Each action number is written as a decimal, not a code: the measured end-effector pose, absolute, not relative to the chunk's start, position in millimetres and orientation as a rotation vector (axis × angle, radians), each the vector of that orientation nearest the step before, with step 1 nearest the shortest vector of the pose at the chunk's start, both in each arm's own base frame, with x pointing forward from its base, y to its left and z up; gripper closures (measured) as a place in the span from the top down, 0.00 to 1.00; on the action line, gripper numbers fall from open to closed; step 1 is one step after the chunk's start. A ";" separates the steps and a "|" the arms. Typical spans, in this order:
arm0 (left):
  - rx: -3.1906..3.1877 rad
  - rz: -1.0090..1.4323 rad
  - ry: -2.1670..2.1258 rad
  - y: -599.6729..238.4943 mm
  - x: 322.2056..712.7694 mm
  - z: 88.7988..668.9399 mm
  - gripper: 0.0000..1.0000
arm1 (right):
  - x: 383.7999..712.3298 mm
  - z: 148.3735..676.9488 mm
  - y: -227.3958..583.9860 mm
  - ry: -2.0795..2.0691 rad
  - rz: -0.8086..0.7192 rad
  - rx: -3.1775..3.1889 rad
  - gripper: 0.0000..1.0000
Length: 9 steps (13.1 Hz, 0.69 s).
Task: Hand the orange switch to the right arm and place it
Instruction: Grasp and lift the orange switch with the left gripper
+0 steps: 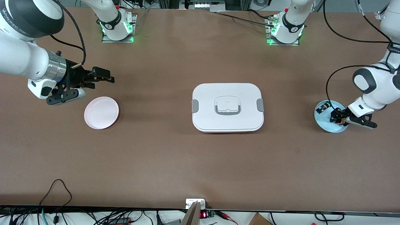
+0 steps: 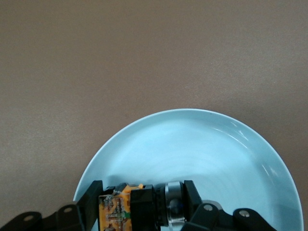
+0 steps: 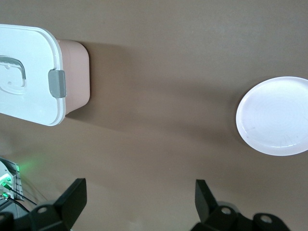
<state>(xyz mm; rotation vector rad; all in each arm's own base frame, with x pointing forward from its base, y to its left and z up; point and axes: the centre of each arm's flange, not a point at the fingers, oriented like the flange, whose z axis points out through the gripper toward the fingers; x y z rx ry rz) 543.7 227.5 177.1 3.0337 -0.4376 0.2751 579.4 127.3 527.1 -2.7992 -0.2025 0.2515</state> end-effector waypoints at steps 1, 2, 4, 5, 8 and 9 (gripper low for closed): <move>3.030 0.264 -0.440 227.3 544.4 177.6 0.73 | 580.4 526.1 127.7 -0.202 0.247 -2.800 1.00; 3.024 0.248 -0.446 226.4 545.4 178.7 0.73 | 581.5 524.8 128.5 -0.201 0.243 -2.801 1.00; 3.001 0.220 -0.481 216.1 552.5 190.0 0.73 | 583.4 521.2 129.8 -0.200 0.242 -2.801 1.00; 2.983 0.192 -0.507 209.0 559.1 202.2 0.73 | 583.9 519.9 131.0 -0.200 0.244 -2.797 1.00; 2.894 0.076 -0.555 192.4 585.8 259.1 0.73 | 583.6 520.3 143.6 -0.175 0.252 -2.692 1.00; 2.851 0.043 -0.550 187.2 593.6 279.4 0.73 | 583.7 520.1 148.8 -0.163 0.257 -2.644 1.00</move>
